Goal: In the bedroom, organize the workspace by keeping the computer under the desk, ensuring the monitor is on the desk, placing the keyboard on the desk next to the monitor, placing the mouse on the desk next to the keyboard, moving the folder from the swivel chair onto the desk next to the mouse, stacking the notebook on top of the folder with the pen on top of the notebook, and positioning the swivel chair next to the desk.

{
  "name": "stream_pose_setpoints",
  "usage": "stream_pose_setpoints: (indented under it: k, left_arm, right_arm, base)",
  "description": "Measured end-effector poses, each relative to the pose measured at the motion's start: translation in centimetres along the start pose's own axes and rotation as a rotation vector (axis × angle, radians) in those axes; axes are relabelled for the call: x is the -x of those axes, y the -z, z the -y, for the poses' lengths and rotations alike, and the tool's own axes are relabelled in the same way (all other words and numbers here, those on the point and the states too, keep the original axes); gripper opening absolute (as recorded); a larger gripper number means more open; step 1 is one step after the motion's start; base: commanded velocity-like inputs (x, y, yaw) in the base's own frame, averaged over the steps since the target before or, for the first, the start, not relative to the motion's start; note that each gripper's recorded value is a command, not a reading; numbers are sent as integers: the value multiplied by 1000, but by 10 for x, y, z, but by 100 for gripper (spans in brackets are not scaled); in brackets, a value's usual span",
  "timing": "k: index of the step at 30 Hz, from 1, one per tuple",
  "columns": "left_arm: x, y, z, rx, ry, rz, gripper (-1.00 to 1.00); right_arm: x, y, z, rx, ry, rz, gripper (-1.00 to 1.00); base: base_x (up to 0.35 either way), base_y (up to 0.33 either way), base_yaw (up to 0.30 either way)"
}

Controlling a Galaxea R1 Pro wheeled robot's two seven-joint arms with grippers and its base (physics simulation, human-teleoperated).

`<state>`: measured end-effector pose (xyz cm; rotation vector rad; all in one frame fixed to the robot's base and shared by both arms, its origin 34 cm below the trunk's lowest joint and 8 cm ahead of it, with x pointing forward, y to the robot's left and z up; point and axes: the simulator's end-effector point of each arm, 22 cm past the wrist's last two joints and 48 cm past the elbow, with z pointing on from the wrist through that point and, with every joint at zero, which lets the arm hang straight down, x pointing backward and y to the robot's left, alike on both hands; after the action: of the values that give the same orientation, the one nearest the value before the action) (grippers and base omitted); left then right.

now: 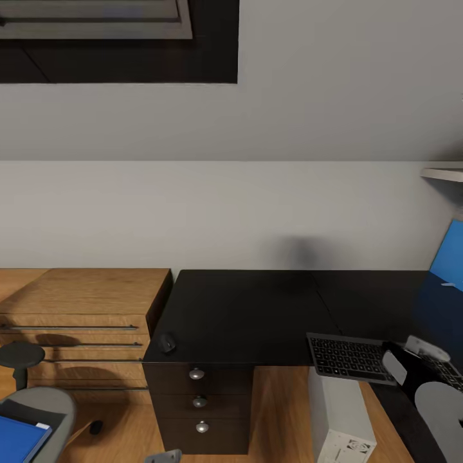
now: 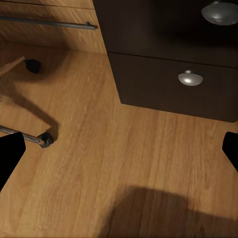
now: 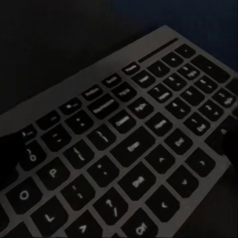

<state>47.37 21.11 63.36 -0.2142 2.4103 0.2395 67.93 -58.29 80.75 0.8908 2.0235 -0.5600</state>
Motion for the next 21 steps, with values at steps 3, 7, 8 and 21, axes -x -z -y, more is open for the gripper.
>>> stream_pose_setpoints:
  k: [3, 7, 8, 21]
  left_arm:
    - [0, 0, 0, -1, 1, 1, 100]
    - [0, 0, 0, -1, 2, 2, 100]
    - [0, 0, 0, -1, 2, 1, 100]
    - [2, 1, 2, 0, 8, 0, 100]
  right_arm:
    - [3, 0, 0, -7, -7, -1, 100]
    - [22, 2, -4, -4, -45, 46, 100]
    - [27, 4, -8, 3, -56, 60, 100]
    - [31, 13, -32, 39, -72, 78, 100]
  base:
    - [17, 0, 0]
    - [166, 0, 0]
    - [254, 0, 0]
    - [93, 0, 0]
